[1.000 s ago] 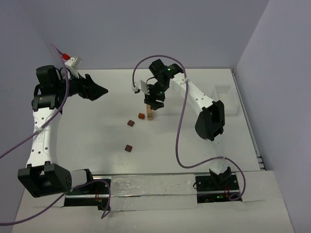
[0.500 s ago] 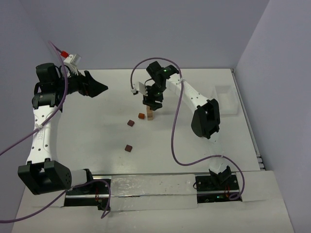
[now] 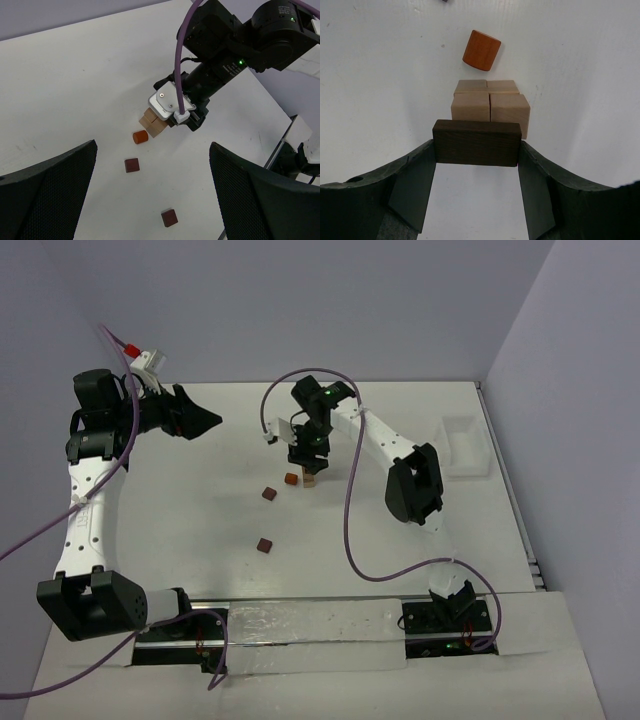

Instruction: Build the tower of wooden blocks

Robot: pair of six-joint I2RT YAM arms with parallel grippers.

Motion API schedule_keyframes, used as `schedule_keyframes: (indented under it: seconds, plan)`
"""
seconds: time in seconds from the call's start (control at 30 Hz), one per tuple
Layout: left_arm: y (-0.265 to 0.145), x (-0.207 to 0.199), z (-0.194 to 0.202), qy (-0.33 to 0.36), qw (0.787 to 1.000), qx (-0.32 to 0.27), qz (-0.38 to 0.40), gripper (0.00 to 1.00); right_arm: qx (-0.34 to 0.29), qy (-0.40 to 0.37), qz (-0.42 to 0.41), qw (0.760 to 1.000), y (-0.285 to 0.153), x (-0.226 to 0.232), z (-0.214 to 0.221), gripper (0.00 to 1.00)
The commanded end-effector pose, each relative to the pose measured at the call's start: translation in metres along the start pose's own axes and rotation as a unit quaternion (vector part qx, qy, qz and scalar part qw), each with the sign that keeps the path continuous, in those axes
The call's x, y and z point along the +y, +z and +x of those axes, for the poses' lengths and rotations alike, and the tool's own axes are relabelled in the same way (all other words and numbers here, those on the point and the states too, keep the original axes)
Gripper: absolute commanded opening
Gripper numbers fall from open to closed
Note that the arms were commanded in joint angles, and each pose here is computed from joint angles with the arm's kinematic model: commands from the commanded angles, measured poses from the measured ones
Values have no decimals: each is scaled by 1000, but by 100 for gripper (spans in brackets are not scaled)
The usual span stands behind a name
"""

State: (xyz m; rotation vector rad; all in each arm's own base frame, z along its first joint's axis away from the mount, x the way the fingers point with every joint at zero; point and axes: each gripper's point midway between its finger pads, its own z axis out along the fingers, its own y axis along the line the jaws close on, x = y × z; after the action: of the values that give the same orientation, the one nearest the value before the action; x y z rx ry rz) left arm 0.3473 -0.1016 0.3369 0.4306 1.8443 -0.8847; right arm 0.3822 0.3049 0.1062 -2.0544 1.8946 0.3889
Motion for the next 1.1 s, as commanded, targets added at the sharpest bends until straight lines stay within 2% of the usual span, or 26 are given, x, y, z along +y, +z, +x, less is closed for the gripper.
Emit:
schedule_keyframes:
  seconds: [0.0,0.4,1.07]
  plan:
    - [-2,-9,-21,29,999,-21,13,99,-15,-13,29,999,-9,-12,-16,39]
    - [-2,-8,-20,28,999,-21,12,99,-14,-8,36,999,-6,-15,-16,45]
    - [-1,-8,-19,22,999,-22,18,99,-17,-17,34,999,-3,-17,-20,49]
